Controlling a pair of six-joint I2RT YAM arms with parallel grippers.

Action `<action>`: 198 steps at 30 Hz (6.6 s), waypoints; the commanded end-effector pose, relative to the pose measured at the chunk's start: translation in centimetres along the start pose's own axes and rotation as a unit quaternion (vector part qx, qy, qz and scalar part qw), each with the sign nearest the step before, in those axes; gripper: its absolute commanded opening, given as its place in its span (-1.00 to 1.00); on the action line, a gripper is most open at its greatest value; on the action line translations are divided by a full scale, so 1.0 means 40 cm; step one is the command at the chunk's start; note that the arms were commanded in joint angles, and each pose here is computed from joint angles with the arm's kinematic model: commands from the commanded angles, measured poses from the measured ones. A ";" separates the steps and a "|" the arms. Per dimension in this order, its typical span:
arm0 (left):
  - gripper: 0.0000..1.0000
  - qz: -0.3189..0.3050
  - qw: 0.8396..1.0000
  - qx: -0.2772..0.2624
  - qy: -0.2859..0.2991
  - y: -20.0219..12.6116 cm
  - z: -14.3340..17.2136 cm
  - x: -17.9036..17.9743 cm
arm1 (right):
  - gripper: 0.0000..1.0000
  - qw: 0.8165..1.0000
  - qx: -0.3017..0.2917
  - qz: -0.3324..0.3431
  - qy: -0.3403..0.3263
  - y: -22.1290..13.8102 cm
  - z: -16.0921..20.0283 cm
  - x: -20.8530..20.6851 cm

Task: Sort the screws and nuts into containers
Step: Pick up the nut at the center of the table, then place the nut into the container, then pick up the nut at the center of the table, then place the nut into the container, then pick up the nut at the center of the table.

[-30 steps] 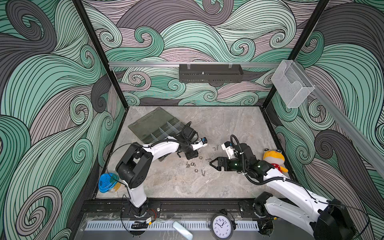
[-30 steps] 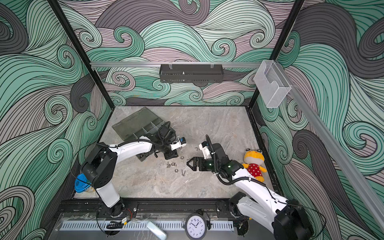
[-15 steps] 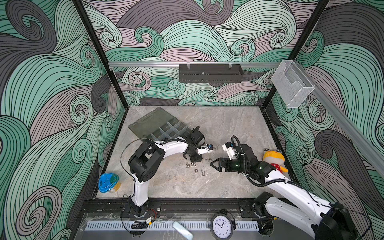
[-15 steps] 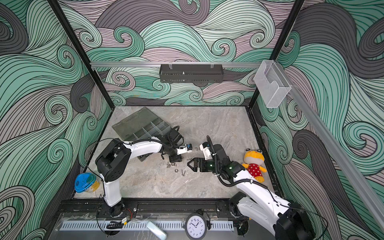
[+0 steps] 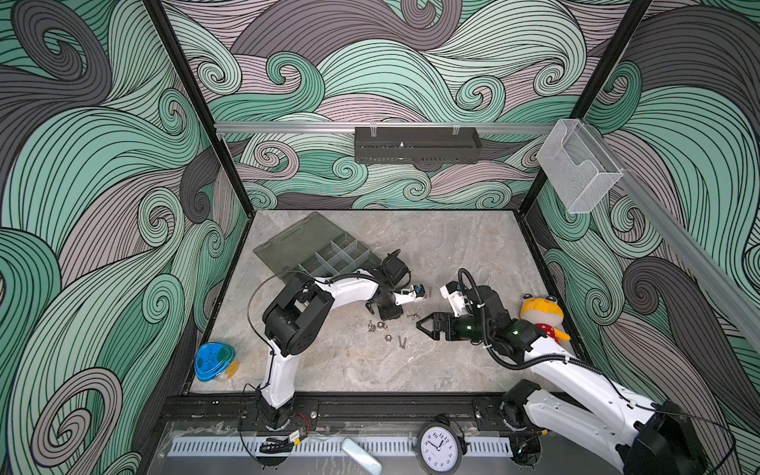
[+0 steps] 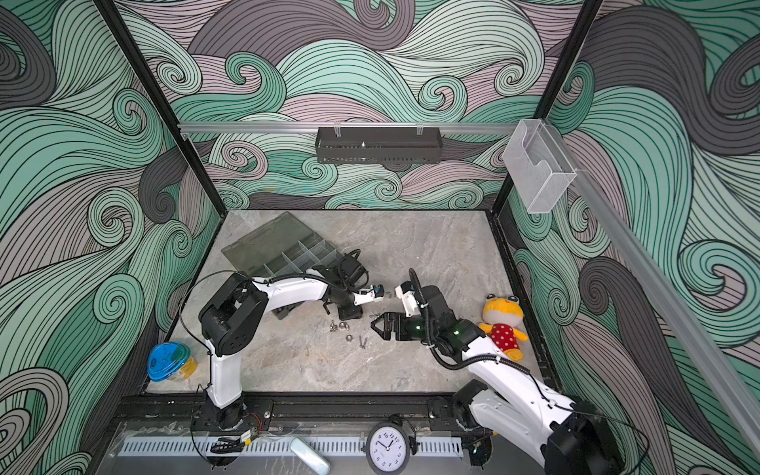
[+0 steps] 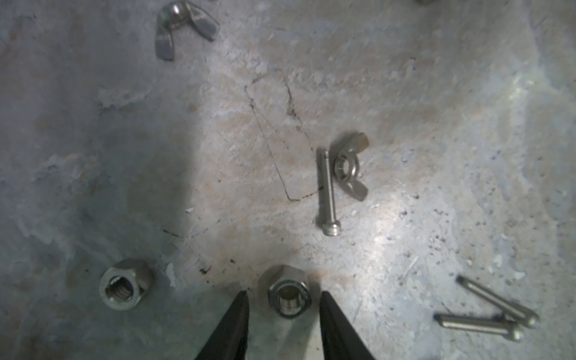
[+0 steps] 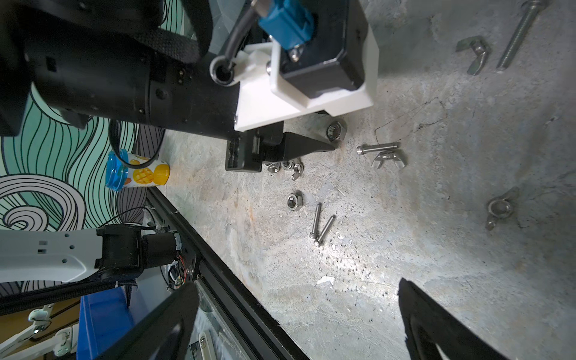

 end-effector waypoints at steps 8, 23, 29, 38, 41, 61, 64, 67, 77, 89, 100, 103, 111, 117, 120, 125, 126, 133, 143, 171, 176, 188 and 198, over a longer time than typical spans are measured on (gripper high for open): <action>-0.37 -0.005 1.000 0.024 0.007 0.010 0.000 0.000 | 0.99 1.000 0.003 0.009 0.002 0.006 0.012 -0.014; -0.53 -0.122 0.985 -0.064 -0.102 -0.198 0.026 0.180 | 0.99 1.000 0.005 -0.005 -0.006 0.034 -0.023 0.004; -0.55 -0.174 0.957 -0.066 -0.225 -0.269 0.149 0.341 | 0.99 1.000 0.012 -0.011 -0.011 0.044 -0.038 0.017; -0.56 -0.220 0.914 -0.008 -0.340 -0.274 0.297 0.483 | 0.99 1.000 0.015 -0.008 -0.009 0.046 -0.035 0.012; -0.54 -0.220 0.909 0.003 -0.353 -0.261 0.323 0.494 | 0.99 1.000 0.016 -0.006 -0.008 0.047 -0.030 0.008; -0.30 -0.193 0.943 -0.133 -0.234 -0.315 0.125 0.364 | 0.99 1.000 0.013 0.001 0.000 0.040 -0.010 -0.009; -0.30 -0.164 0.956 -0.115 -0.216 -0.278 0.084 0.315 | 0.99 1.000 0.017 0.005 -0.005 0.036 -0.016 -0.003; -0.30 -0.120 0.964 -0.089 -0.218 -0.225 0.057 0.274 | 0.99 1.000 0.009 0.007 -0.005 0.027 -0.021 0.000; -0.28 -0.037 0.979 -0.049 -0.195 -0.101 0.010 0.200 | 0.99 1.000 0.002 0.011 0.002 0.016 -0.003 -0.013; -0.20 -0.028 0.984 -0.021 -0.173 -0.034 -0.002 0.168 | 0.99 1.000 0.003 0.009 0.000 0.009 0.003 -0.013; -0.18 -0.022 0.985 -0.010 -0.170 -0.001 -0.007 0.171 | 0.99 1.000 0.002 0.012 0.002 0.004 0.006 -0.020; -0.18 -0.021 0.986 -0.010 -0.167 0.005 -0.010 0.169 | 0.99 1.000 0.001 0.011 0.001 0.003 0.004 -0.018; -0.25 -0.020 0.986 -0.002 -0.168 0.018 -0.009 0.172 | 0.99 1.000 0.001 0.011 0.001 0.001 0.003 -0.019; -0.46 -0.021 0.985 -0.001 -0.169 0.013 -0.011 0.173 | 0.99 1.000 0.000 0.010 0.000 -0.001 0.001 -0.016; -0.51 -0.036 0.985 -0.008 -0.167 -0.013 -0.018 0.182 | 0.99 1.000 -0.001 0.009 0.001 0.000 0.000 -0.016; -0.54 -0.087 0.982 -0.040 -0.165 -0.120 -0.040 0.225 | 0.99 1.000 -0.001 0.009 0.002 0.003 -0.001 -0.017; -0.55 -0.098 0.980 -0.048 -0.167 -0.143 -0.042 0.237 | 0.99 1.000 0.000 0.008 0.002 0.003 -0.001 -0.016; -0.55 -0.188 0.949 -0.063 -0.243 -0.282 0.081 0.383 | 0.99 1.000 0.004 -0.002 -0.001 0.009 -0.010 -0.003; -0.53 -0.247 0.904 -0.012 -0.349 -0.315 0.305 0.493 | 0.99 1.000 0.005 -0.004 -0.002 0.009 -0.017 0.005; -0.29 -0.022 0.987 -0.053 -0.152 -0.252 0.155 0.019 | 0.99 1.000 0.016 0.002 -0.003 0.015 0.010 -0.011; -0.22 0.026 0.999 -0.028 -0.025 -0.199 0.141 -0.097 | 0.99 1.000 0.014 0.000 -0.003 0.010 0.014 -0.010; -0.17 0.048 0.997 -0.002 0.059 -0.137 0.160 -0.110 | 0.99 1.000 0.013 0.004 0.003 0.001 0.046 -0.030; -0.15 -0.001 0.998 0.031 0.054 -0.091 0.153 -0.062 | 0.99 1.000 0.020 0.006 0.007 0.003 0.063 -0.040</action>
Point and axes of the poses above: each gripper's point midway between its finger pads, its own y axis out along the fingers, its own x axis along the line the jaws close on, z = x × y, the point moved 2 cm from there along -y, back along the fingers
